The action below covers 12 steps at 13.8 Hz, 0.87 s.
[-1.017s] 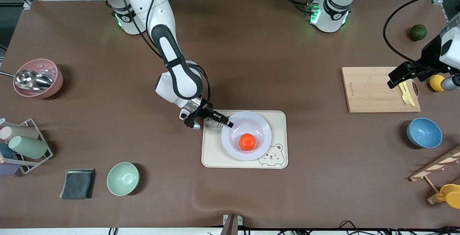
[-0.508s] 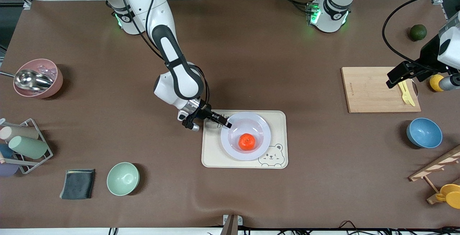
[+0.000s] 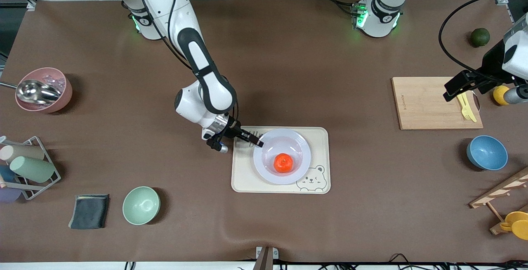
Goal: Place orange and plate with both arms
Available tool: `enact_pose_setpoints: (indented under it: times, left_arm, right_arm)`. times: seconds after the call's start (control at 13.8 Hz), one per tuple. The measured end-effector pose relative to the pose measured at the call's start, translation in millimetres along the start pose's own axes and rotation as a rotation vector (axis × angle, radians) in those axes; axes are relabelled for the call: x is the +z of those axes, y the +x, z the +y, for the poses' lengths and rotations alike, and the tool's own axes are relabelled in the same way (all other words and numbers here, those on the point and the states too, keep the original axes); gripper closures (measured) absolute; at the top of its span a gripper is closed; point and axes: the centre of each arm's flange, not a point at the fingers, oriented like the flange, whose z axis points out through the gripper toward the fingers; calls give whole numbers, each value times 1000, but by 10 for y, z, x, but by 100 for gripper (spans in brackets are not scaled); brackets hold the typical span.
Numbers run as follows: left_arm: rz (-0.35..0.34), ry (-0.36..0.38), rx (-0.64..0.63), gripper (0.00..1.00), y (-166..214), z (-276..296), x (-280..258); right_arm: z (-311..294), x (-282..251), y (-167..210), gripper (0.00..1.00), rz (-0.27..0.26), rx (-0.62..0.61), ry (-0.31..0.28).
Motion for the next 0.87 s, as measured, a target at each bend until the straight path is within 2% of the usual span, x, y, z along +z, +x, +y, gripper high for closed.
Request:
enact_pose_setpoints:
  times: [0.22,0.44,0.58,0.65,0.87]
  left_arm:
    - [0,0,0,0,0,0,0]
    - [0,0,0,0,0,0,0]
    - [0,0,0,0,0,0,0]
    - [0,0,0,0,0,-1,0]
    - [0,0,0,0,1,-2,0]
  right_arm:
    - [-120,-39,32,48,-72,52,-63]
    - [-222,-188,154,47,-109,92,-83]
    - [-254,-268,218,35,-131,98,-79]
    - [-261,-320,264,35,-153,97,-86]
    - [-248,-590,516,29,-218,103,-160]
